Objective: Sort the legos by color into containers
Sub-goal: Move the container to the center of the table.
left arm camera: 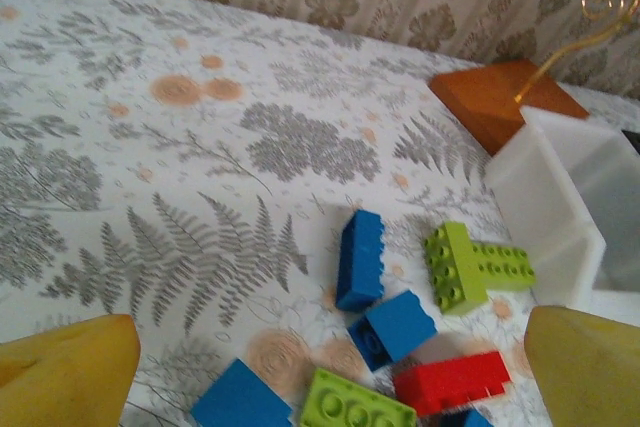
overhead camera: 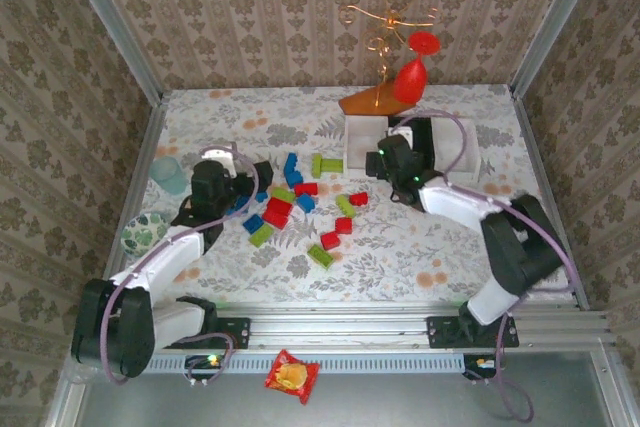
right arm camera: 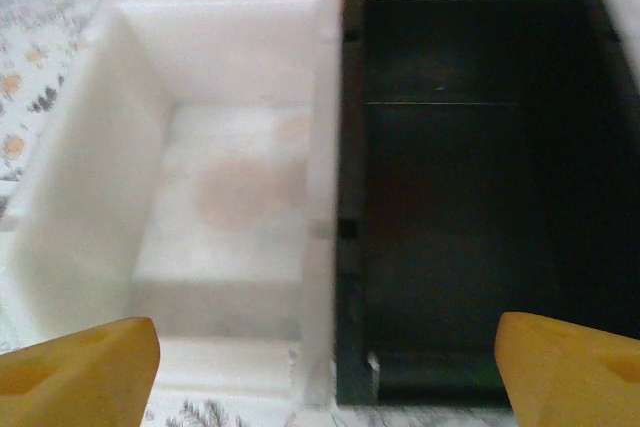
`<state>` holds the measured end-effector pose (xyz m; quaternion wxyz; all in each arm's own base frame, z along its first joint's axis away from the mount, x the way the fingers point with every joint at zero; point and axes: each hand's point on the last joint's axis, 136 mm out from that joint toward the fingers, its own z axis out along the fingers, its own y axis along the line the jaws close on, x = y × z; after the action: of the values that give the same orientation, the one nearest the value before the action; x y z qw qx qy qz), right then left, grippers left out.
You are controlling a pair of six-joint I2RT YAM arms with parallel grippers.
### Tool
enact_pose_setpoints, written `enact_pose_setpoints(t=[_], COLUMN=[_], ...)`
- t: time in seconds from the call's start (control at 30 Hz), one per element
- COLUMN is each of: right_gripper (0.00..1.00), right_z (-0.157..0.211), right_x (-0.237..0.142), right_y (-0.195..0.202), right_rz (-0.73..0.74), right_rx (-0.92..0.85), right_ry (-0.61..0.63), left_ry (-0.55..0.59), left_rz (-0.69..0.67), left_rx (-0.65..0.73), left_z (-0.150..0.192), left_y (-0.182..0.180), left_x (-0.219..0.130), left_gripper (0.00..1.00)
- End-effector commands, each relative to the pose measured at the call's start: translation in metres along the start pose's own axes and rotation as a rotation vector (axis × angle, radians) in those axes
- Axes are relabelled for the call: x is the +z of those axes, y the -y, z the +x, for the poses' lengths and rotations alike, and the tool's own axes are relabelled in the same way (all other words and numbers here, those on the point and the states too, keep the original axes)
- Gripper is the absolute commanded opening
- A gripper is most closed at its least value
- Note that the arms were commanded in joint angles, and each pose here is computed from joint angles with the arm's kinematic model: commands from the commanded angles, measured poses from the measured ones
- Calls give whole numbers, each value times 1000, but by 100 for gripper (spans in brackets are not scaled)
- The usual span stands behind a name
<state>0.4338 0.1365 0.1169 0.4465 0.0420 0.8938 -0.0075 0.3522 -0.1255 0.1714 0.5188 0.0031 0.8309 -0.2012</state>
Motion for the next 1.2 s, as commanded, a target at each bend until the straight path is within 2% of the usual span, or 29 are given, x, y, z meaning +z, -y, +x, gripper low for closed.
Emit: enact_pose_setpoints(t=[0.0,0.17,0.33,0.57,0.73,0.93,1.0,1.17], right_gripper=[83,72,58,40,33,32,37,60], right_z=[1,7,20,26,29,26,22,-2], right_x=[20,48,64,68,71,73,72,46], right_y=[-8,8,8,7,2,-9,-8,-2], right_rz=[4,52,41,14,-18,-66,-51,-25], right_rx=[-49,-29,-109,-201,-210,-230,-224,-169], right_ry=[-86,-173,-247,-285,-299,-302,-297,-245], left_ry=[-14,-31,-37,-55,-63,-76,-80,-88], left_rz=[1,10,0,-9,-12,-12,-9,3], left_rx=[-7,16,38,45,47,37,35,34], left_z=[2,6,9,12,13,18,19,21], left_y=[10,19,19,18,18,18,19,25], left_x=[-4,-7,-8,-5,-1,3,4,5], left_gripper=[100,100,100,100,100,100,100,100])
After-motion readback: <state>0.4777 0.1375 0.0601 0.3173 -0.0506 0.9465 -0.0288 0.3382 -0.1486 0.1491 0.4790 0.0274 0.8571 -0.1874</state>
